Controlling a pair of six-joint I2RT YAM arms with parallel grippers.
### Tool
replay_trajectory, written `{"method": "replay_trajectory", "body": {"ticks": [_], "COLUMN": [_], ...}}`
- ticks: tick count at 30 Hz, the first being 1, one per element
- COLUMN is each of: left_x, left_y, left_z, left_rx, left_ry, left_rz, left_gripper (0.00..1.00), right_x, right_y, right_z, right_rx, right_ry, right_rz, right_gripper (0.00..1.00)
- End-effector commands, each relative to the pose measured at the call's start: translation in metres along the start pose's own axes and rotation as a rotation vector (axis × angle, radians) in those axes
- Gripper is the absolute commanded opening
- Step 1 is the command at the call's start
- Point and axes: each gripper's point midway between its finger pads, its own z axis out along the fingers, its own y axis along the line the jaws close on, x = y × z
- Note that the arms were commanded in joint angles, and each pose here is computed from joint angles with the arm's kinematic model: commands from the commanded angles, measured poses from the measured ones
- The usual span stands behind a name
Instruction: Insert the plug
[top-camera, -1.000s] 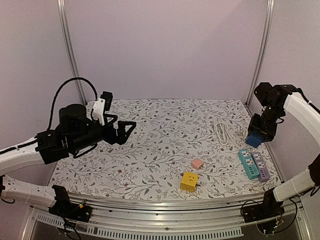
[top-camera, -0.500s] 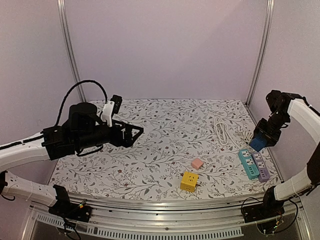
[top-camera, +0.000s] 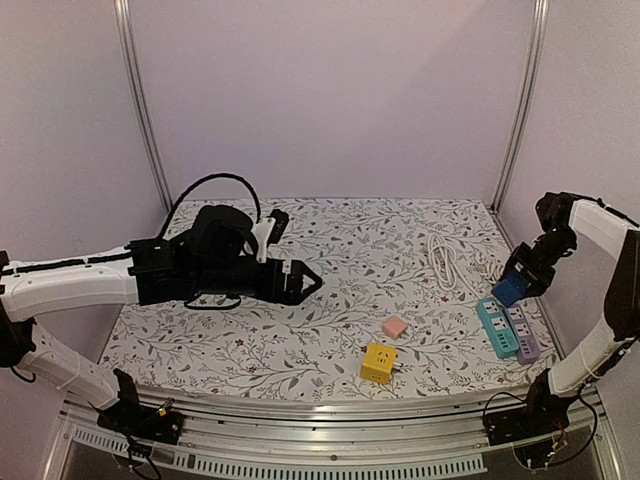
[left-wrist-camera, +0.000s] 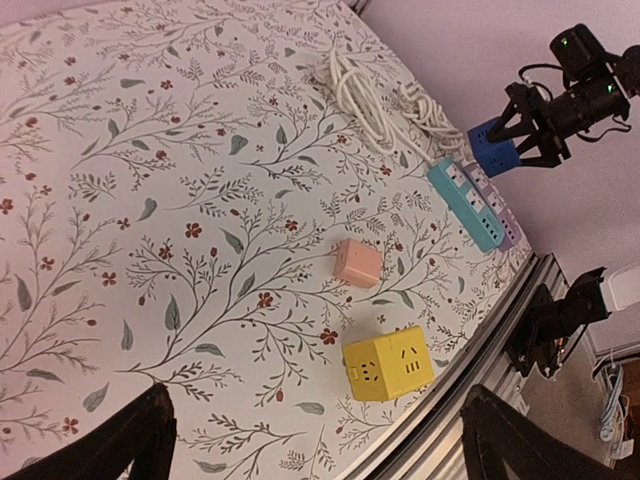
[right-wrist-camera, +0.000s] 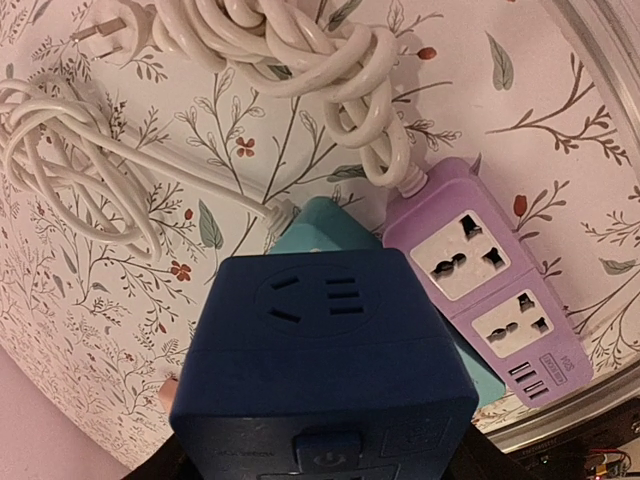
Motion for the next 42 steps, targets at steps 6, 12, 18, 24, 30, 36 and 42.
{"method": "replay_trajectory", "body": {"ticks": [6,12,18,24,30,36,42], "left_x": [0.012,0.012,0.003,-0.005,-0.007,-0.010,-0.009], "left_y": [-0.005,-0.004,-0.011,-0.034,-0.048,-0.053,-0.056], "left_z": [0.001,0.001,0.002,0.005,0.011,0.008,0.001], "left_rx": [0.001,-0.003,0.024,0.132,0.186,0.209,0.223], "left_ry": [0.038,0.030,-0.010,-0.037,-0.024,-0.028,-0.049], "left_rz": [0.003,0.048,0.131,0.253,0.313,0.325,0.383], "left_gripper": [0.99,0.99,0.99,0.99,0.99,1.00,0.99], "right_x": [-0.004,-0.006,-0.016,-0.009,0.009,0.039,0.066], "right_y": [0.002,0.004,0.028,0.062,0.085,0.093,0.090], "right_z": [0.004,-0.007,-0.047,-0.081,-0.092,-0.083,-0.077], "right_rx": [-0.008,-0.007,-0.107,-0.119,-0.021,-0.075,-0.143], "right_ry": [0.019,-0.011,-0.205,-0.404,-0.523,-0.451,-0.439], "right_rz": [-0.025,-0.135,-0.315,-0.618,-0.995,-1.388,-1.692], "right_gripper": [0.00,0.00,0.00,0.00,0.00,0.00,0.00]}}
